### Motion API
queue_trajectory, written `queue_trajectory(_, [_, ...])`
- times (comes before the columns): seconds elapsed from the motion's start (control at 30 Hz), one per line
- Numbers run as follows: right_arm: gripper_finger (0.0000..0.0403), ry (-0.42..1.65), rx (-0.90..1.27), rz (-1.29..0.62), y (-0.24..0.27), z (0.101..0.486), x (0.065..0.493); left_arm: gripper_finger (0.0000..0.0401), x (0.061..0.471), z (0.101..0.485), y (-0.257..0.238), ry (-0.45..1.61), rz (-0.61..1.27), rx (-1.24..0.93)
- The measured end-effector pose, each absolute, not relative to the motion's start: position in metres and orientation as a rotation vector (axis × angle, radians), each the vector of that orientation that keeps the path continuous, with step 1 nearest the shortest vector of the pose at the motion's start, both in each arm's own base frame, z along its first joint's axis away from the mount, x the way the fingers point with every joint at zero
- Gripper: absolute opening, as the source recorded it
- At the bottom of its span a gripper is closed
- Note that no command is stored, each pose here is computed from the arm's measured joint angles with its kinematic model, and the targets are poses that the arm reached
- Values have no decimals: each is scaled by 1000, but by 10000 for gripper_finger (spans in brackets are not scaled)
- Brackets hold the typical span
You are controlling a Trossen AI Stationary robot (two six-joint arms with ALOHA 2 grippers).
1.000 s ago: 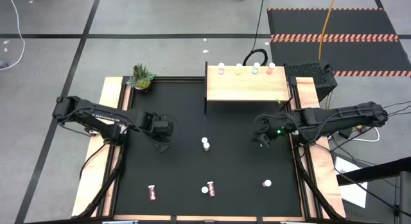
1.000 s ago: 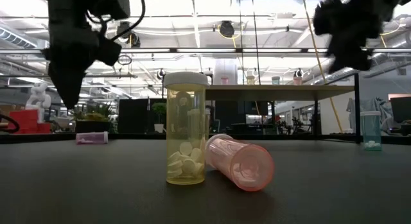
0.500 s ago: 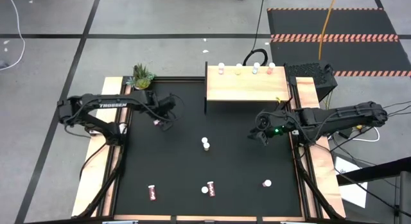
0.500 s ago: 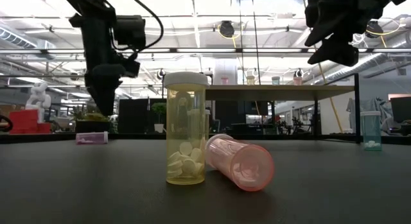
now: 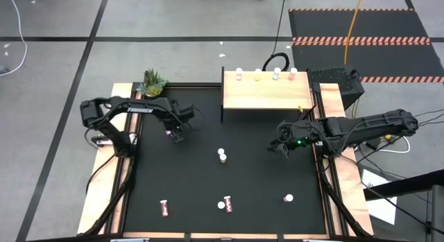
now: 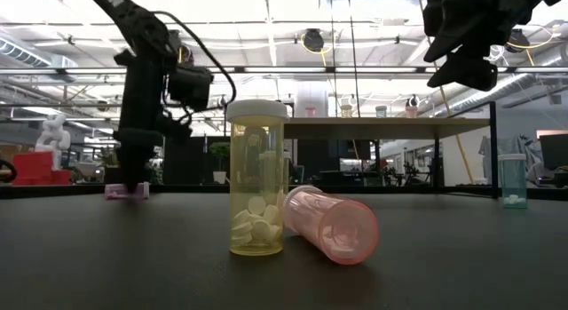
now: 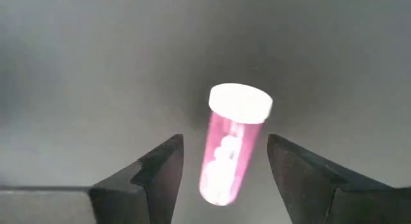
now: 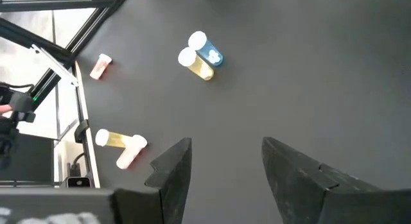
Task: Pick and place medicine bottles onto shelf by color
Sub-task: Put the top left violet pill bottle on the shelf aligned with the other violet pill bottle
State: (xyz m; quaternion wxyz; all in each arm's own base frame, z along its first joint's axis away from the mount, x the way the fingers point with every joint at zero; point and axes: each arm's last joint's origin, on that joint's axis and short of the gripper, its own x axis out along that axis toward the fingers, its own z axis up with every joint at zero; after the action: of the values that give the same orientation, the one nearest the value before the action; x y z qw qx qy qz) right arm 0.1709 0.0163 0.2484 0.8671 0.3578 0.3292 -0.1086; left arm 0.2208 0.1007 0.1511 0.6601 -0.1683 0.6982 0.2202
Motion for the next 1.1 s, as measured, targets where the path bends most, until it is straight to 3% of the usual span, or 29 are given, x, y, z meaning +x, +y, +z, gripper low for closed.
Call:
queue_trajectory(0.17, [183, 673, 761, -263, 15, 248, 171, 205, 220, 142, 108, 1615, 493, -416])
queue_trajectory(0.3, [183, 636, 770, -309, 14, 250, 172, 153, 220, 140, 110, 1612, 461, -442])
queue_trajectory(0.53, [183, 479, 729, -216, 15, 262, 185, 77, 220, 143, 109, 1591, 451, -475])
queue_trajectory(0.83, [183, 325, 616, -69, 21, 257, 235, 100, 222, 173, 86, 1435, 425, -575])
queue_trajectory(1.1, [183, 64, 508, 53, 31, 257, 288, 97, 230, 229, 31, 1064, 88, -443])
